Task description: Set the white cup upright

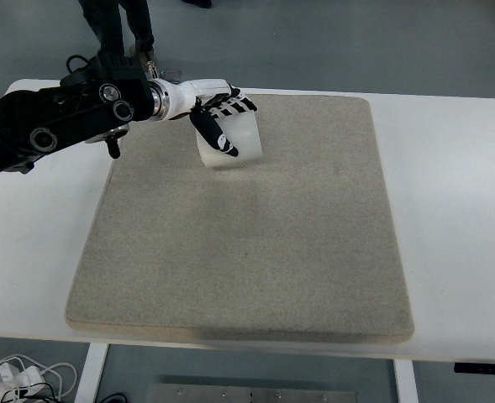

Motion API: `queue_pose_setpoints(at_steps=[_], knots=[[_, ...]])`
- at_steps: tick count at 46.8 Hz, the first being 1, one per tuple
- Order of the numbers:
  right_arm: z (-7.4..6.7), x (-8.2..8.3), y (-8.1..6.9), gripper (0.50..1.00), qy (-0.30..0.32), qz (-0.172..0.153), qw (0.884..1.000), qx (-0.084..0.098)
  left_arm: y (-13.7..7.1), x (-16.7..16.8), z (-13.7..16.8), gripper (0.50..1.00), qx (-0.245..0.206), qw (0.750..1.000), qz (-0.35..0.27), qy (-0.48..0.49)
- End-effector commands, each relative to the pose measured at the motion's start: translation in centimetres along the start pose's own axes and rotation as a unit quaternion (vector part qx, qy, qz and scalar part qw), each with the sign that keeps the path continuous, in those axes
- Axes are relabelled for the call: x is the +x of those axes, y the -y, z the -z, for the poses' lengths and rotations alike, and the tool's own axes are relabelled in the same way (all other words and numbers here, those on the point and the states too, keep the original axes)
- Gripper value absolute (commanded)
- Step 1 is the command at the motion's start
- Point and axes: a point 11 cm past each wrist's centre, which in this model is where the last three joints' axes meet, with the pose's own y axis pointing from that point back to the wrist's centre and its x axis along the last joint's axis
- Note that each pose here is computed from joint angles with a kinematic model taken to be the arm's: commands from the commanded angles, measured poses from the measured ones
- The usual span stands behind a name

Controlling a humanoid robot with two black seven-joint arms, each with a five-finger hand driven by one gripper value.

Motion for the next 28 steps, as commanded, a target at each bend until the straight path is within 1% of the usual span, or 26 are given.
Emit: queue_pose_setpoints(at_steps=[1,12,16,24,28], knots=[[0.0,0.0,0.0,0.952,0.0,0.001,1.0,0.0,-0.2,0.7,-0.3,0.5,-0.011,1.0,-0.004,-0.025],[0.0,0.0,0.0,0.952,0.0,0.0,1.0,0.0,-0.5,1.5,-0.4,0.5,-0.054,0.992,-0.005,-0.113],[0.0,0.0,0.0,0.952,0.0,0.0,1.0,0.0,-0.6,2.0,-0.3,0.5,-0.076,0.986,-0.01,-0.145],[0.0,0.0,0.0,0.952,0.0,0.0,1.0,0.0,-0.9,2.0,0.7,0.5,-0.119,0.975,-0.011,-0.187],[0.0,0.0,0.0,0.952,0.0,0.001,1.0,0.0,-1.0,2.2,1.4,0.5,-0.13,0.969,-0.02,-0.21]])
